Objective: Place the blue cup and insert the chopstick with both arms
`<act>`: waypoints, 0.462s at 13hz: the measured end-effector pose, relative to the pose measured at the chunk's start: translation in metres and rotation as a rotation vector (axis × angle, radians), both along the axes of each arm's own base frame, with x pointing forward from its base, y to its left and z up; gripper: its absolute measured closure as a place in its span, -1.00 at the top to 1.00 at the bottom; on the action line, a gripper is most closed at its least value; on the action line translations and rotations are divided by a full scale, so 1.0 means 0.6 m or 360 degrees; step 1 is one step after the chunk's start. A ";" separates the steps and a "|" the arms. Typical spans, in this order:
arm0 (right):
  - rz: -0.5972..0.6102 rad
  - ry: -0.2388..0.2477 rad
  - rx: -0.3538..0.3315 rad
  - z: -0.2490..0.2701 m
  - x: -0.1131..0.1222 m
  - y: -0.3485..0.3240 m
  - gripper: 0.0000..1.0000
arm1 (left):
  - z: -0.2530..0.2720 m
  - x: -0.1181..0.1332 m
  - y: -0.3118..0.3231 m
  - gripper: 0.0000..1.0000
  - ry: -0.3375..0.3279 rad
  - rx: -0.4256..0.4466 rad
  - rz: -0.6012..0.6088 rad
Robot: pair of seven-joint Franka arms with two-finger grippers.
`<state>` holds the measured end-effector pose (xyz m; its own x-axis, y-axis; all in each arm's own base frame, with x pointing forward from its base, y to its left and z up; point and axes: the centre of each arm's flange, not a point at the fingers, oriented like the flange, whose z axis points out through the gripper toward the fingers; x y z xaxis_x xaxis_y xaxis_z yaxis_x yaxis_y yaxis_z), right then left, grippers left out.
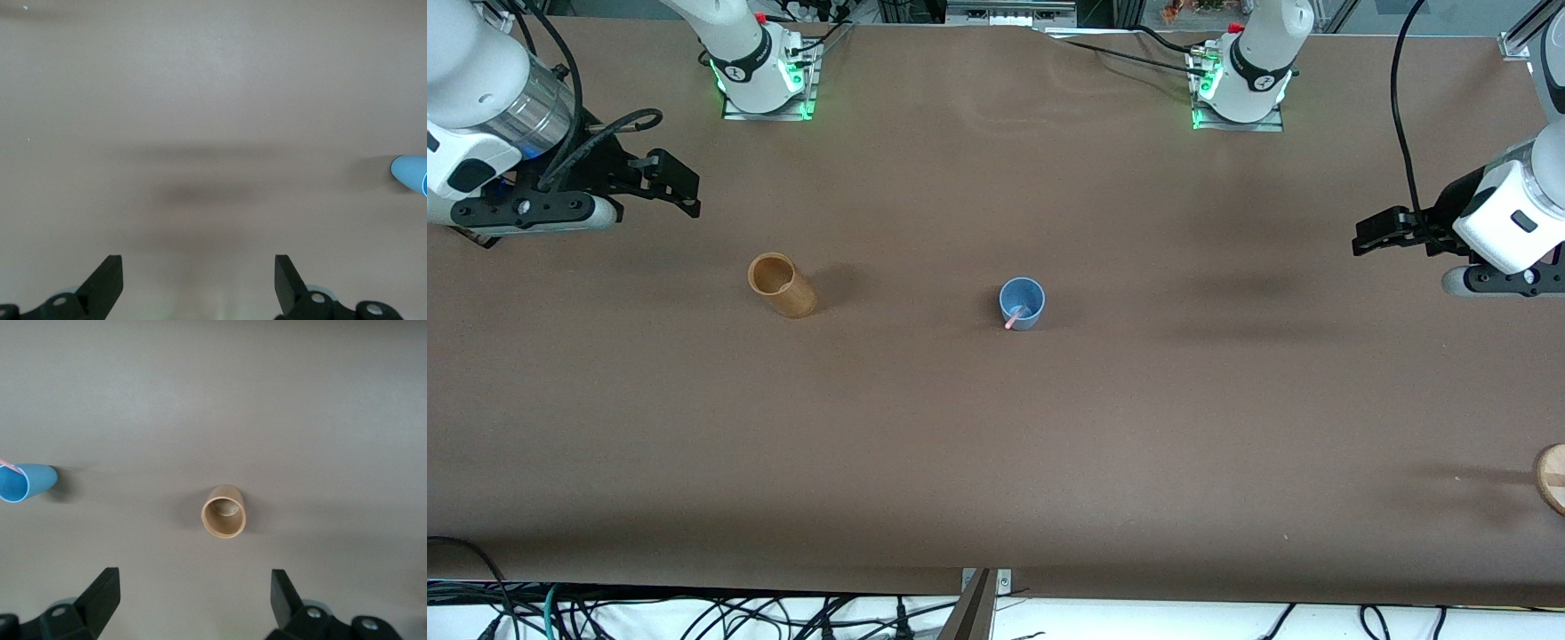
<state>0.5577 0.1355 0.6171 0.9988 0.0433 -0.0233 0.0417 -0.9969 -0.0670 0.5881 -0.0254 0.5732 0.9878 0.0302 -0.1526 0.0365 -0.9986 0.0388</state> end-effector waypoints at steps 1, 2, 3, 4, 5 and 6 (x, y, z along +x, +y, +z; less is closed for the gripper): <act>-0.0001 0.0011 0.0008 -0.006 0.002 0.002 1.00 | 0.000 0.000 0.000 1.00 0.0000 0.0000 0.0000; -0.0001 0.0018 0.0010 -0.010 0.004 0.003 1.00 | 0.000 0.000 0.000 1.00 0.0000 0.0000 0.0000; -0.0001 0.0021 0.0010 -0.011 0.005 0.003 1.00 | 0.000 0.000 0.000 1.00 0.0000 0.0000 0.0000; -0.0001 0.0021 0.0010 -0.011 0.005 0.003 1.00 | 0.000 0.000 0.000 1.00 0.0000 0.0000 0.0000; -0.0001 0.0019 0.0011 -0.010 0.004 0.003 1.00 | 0.000 0.000 0.000 1.00 0.0000 0.0000 -0.0001; -0.0001 0.0018 0.0011 -0.009 0.004 0.003 1.00 | 0.000 0.000 0.000 1.00 0.0000 0.0000 -0.0001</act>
